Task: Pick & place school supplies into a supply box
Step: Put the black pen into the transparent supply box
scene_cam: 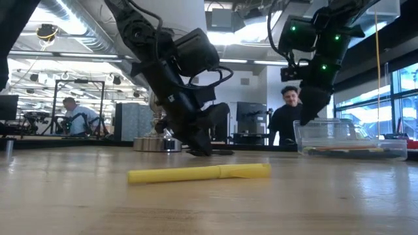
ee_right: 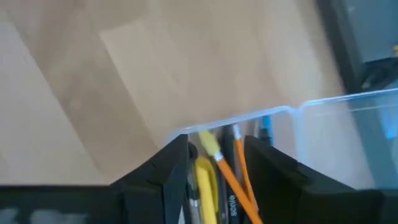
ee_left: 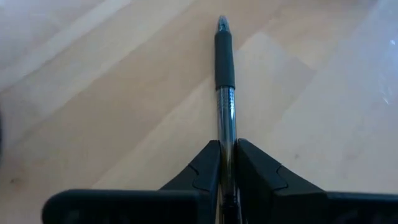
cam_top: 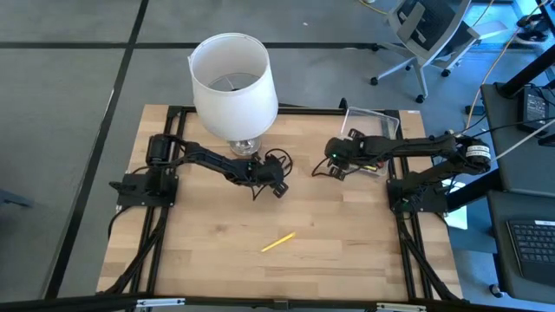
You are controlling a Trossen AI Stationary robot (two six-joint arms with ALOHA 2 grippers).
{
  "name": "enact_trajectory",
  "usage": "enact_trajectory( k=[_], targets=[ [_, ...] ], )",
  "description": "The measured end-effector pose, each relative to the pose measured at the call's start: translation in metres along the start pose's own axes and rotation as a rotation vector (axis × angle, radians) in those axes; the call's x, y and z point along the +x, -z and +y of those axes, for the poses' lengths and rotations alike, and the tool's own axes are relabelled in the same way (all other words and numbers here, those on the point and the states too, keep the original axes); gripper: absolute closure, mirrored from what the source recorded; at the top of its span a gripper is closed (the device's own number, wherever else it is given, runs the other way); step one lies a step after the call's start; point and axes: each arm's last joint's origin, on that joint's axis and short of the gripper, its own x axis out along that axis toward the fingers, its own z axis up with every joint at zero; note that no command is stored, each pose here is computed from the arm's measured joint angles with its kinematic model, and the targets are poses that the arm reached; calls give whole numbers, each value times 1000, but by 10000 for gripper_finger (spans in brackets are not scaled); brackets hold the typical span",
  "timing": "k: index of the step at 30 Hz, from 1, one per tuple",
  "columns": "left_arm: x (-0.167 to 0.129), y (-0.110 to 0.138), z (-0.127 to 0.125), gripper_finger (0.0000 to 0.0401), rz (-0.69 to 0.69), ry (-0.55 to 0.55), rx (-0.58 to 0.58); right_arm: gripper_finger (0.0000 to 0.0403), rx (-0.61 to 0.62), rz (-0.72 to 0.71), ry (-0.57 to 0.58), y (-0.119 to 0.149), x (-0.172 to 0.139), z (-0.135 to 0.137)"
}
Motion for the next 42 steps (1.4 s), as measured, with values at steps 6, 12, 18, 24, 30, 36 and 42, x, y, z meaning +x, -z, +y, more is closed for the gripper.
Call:
enact_trajectory(
  k=[6,12,18,24,30,36,42],
  targets=[
    [-9,-2,-2,365,63,101,58,242,2,-117,-18,-7,-9,19],
    [-40,-2,-6,368,133,175,173,242,-108,-302,-156,-20,-22,41],
    [-88,4,-17,368,-8,96,255,242,-201,-574,-375,-25,-27,65],
    [-129,28,-21,368,-198,127,286,242,-250,-774,-420,-15,-23,78],
    [-149,43,-26,368,-421,258,294,242,-263,-811,-474,-11,-23,82],
    [-156,40,-31,366,-613,379,360,242,-285,-1022,-666,-19,-40,86],
    [-164,33,-35,367,-713,460,426,242,-279,-1181,-740,-26,-53,84]
  ],
)
